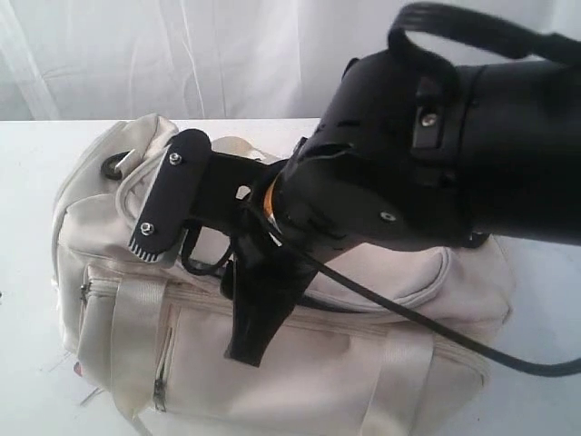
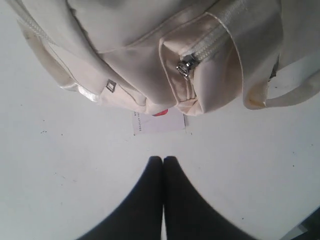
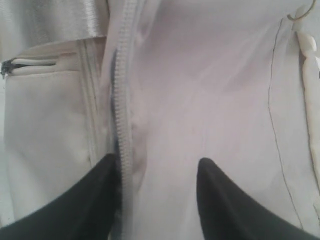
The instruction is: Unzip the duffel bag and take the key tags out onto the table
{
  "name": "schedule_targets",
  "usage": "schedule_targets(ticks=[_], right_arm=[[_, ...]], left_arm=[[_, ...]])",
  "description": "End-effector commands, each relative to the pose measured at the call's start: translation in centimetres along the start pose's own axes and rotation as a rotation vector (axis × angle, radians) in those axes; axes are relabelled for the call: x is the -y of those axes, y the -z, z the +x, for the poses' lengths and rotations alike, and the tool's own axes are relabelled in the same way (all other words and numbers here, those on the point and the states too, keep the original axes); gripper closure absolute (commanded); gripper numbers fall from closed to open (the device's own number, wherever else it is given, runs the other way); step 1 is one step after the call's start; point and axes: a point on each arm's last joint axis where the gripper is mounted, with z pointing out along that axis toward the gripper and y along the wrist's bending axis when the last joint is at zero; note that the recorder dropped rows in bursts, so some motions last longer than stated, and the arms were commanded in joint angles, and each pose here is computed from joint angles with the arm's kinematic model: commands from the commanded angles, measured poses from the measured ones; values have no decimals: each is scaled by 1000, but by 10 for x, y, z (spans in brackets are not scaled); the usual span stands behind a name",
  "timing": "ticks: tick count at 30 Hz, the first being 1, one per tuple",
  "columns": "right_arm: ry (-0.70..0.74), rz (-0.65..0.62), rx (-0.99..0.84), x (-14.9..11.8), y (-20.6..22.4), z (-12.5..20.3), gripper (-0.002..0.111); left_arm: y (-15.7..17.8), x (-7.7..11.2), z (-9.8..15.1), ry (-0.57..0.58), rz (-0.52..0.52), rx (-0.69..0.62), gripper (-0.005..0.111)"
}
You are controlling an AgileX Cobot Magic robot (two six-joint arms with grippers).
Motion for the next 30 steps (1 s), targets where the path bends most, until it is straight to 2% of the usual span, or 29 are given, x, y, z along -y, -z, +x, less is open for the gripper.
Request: schedule_targets(ticks=[1, 7, 11, 22, 27, 30], right_arm=[[39, 22, 20, 1, -4, -3, 71], [17, 155, 7, 13, -4, -2, 96], [25, 179, 7, 15, -4, -2, 105], [61, 233, 28, 20, -2, -4, 107], [48, 400, 90, 35, 2, -10, 108], [-13, 448, 148, 50, 1, -8, 108]], left_arm=[[1, 3, 2, 30, 25, 8, 107], [1, 3, 2, 33, 29, 11, 107], [1, 4, 2, 34, 32, 12, 107], [1, 4, 2, 34, 31, 14, 107], [1, 4, 1, 36, 35, 16, 107], [1, 4, 1, 40, 40, 18, 107]])
